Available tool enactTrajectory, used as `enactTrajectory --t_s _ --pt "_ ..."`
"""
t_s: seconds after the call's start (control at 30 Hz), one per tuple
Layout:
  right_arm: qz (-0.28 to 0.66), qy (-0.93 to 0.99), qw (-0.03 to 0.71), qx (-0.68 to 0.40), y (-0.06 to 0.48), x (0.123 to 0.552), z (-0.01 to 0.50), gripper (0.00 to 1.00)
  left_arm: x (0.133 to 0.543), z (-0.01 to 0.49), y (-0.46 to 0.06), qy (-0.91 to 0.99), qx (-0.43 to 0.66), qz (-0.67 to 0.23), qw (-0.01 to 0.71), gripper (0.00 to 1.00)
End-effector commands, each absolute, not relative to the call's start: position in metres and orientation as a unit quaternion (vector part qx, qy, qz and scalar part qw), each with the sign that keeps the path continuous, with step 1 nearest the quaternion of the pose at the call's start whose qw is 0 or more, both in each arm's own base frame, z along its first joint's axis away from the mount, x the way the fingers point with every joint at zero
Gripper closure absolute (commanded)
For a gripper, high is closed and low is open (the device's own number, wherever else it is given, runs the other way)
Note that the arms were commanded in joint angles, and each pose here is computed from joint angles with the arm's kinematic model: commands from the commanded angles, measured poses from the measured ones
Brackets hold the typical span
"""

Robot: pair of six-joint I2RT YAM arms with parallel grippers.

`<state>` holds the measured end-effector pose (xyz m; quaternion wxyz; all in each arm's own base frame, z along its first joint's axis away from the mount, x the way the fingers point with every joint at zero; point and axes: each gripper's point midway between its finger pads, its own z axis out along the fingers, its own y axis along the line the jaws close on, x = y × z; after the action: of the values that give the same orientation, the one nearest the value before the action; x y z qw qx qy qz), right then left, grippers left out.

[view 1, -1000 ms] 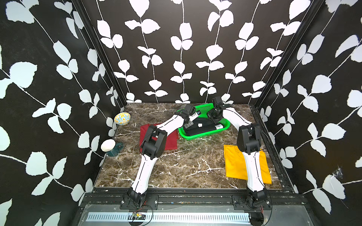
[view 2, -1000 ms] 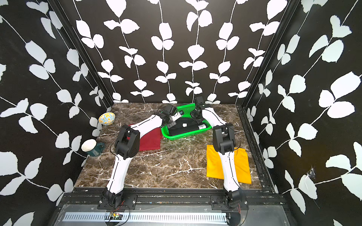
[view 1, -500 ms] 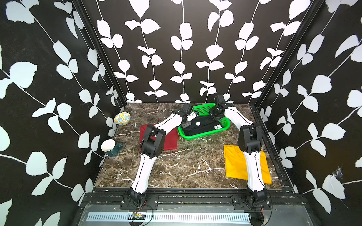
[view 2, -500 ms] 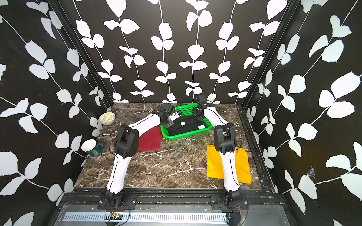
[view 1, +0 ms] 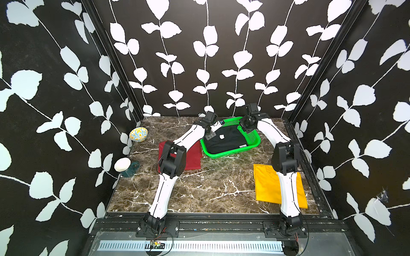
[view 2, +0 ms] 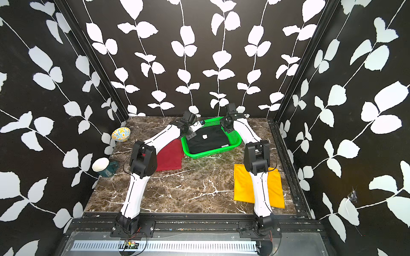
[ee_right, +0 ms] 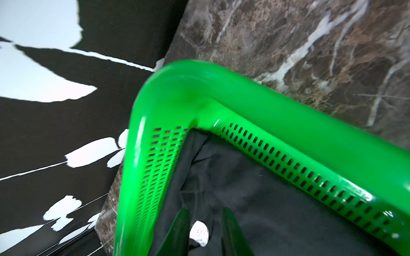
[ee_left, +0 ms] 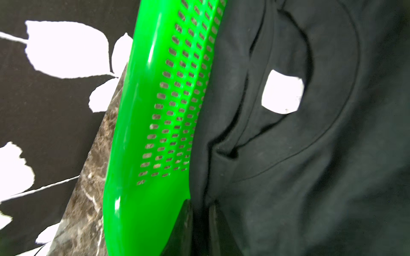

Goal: Put the folded t-shirts into the basket
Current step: Place the T-shirt in the bin.

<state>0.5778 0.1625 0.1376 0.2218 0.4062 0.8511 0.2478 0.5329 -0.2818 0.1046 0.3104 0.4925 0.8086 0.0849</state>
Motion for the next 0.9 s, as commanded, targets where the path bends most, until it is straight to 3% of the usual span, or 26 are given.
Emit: enactTrajectory --t_s 0.0,0.17,0.4,0.43,0.53,0.63,0.87 --pt "0.252 0.847 0.254 0.393 0.155 0.565 0.183 0.72 0.523 0.087 -0.29 0.817 0.5 0.058 0.282 0.86" --pt "0.234 0.856 0.263 0.379 0.145 0.542 0.195 0.71 0.526 0.072 -0.295 0.824 0.49 0.057 0.277 0.84" --pt "0.22 0.872 0.236 0.368 0.146 0.503 0.173 0.71 0.541 0.076 -0.307 0.825 0.48 0.055 0.295 0.83" --pt "0.216 0.876 0.23 0.365 0.146 0.497 0.169 0.71 0.542 0.078 -0.308 0.823 0.48 0.06 0.297 0.81" --pt "0.203 0.888 0.213 0.353 0.144 0.483 0.161 0.7 0.539 0.085 -0.304 0.822 0.483 0.065 0.295 0.56" --pt "0.17 0.903 0.212 0.334 0.135 0.471 0.161 0.67 0.532 0.115 -0.297 0.819 0.479 0.061 0.31 0.46" --pt "0.113 0.934 0.203 0.273 0.131 0.439 0.175 0.57 0.494 0.194 -0.284 0.802 0.478 0.033 0.357 0.41"
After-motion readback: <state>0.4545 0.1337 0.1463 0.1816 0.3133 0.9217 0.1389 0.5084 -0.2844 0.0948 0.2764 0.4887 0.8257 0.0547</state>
